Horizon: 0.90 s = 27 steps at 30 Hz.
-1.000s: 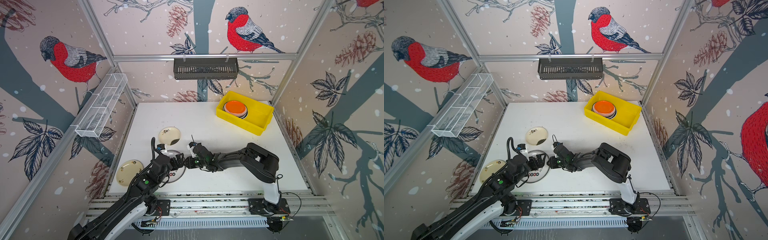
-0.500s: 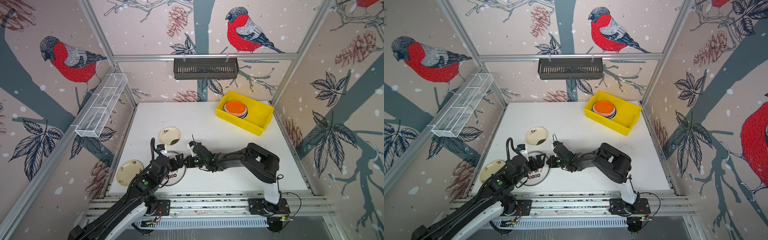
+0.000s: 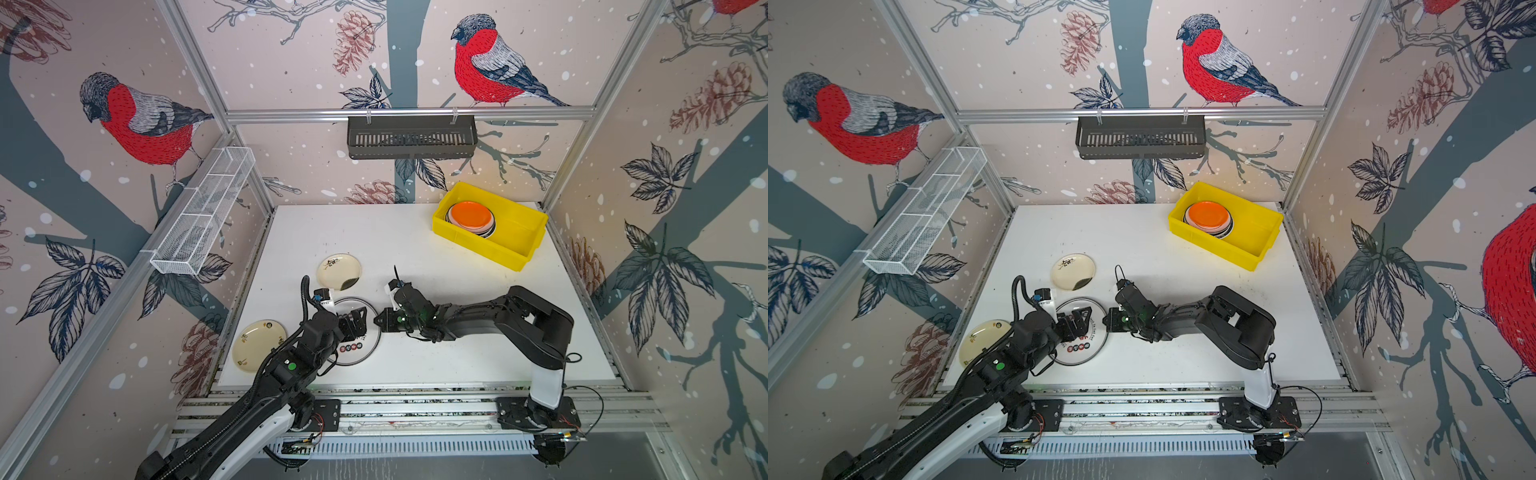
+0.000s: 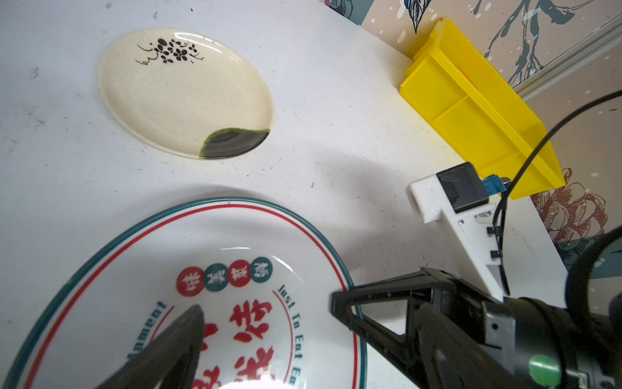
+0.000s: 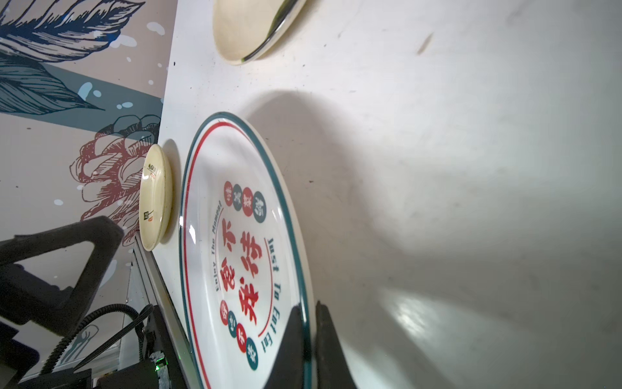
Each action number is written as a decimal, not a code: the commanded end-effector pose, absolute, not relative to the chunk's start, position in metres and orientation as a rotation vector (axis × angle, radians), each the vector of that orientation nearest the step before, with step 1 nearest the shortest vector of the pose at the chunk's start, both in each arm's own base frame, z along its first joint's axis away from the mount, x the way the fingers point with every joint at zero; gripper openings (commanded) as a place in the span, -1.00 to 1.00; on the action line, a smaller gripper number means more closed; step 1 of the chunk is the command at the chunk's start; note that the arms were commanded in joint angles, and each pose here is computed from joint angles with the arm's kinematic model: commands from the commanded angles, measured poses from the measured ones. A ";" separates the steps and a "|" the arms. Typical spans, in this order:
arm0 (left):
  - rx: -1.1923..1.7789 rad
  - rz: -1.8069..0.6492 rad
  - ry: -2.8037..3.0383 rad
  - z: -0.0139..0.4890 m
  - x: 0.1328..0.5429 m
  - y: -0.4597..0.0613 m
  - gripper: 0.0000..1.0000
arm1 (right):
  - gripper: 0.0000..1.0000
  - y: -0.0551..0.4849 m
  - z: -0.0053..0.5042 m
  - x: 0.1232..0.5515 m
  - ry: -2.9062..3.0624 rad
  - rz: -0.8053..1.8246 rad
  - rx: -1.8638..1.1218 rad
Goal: Place the plates into the plastic bin on the countertop
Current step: Pick up the plate from the bottom-left of the table.
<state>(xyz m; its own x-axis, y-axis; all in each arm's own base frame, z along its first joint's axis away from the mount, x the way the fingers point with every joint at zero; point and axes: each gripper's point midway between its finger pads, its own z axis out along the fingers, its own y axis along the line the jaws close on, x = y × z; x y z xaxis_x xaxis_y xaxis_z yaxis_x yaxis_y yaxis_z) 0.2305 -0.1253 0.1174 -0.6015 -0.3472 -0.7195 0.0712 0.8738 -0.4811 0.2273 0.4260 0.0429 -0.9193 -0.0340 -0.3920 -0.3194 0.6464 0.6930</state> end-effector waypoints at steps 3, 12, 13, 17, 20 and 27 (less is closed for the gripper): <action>-0.197 -0.601 2.130 0.121 0.233 -0.127 0.95 | -0.97 0.397 0.039 0.243 2.522 1.023 -0.220; -0.191 -0.610 2.130 0.120 0.233 -0.129 0.95 | -0.98 0.349 0.051 0.267 2.483 0.963 -0.102; -0.191 -0.613 2.131 0.120 0.233 -0.129 0.95 | -0.98 0.343 0.054 0.270 2.476 0.961 -0.086; -0.183 -0.621 2.137 0.118 0.233 -0.132 0.95 | -0.99 0.321 0.062 0.277 2.446 0.950 -0.029; -0.169 -0.626 2.138 0.118 0.235 -0.135 0.95 | -0.98 0.303 0.070 0.281 2.420 0.947 0.013; -0.031 -0.700 2.109 0.128 0.240 -0.158 0.95 | -0.99 0.260 0.078 0.283 2.379 0.904 0.124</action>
<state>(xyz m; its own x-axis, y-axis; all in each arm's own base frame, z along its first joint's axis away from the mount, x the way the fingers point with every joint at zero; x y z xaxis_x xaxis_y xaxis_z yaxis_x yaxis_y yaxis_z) 0.2338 -0.1402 0.1073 -0.6422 -0.2969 -0.7067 0.1170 0.8732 -0.4732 0.2795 0.2682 0.0706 -0.8449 0.2444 -0.4759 -0.1270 0.7724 0.6223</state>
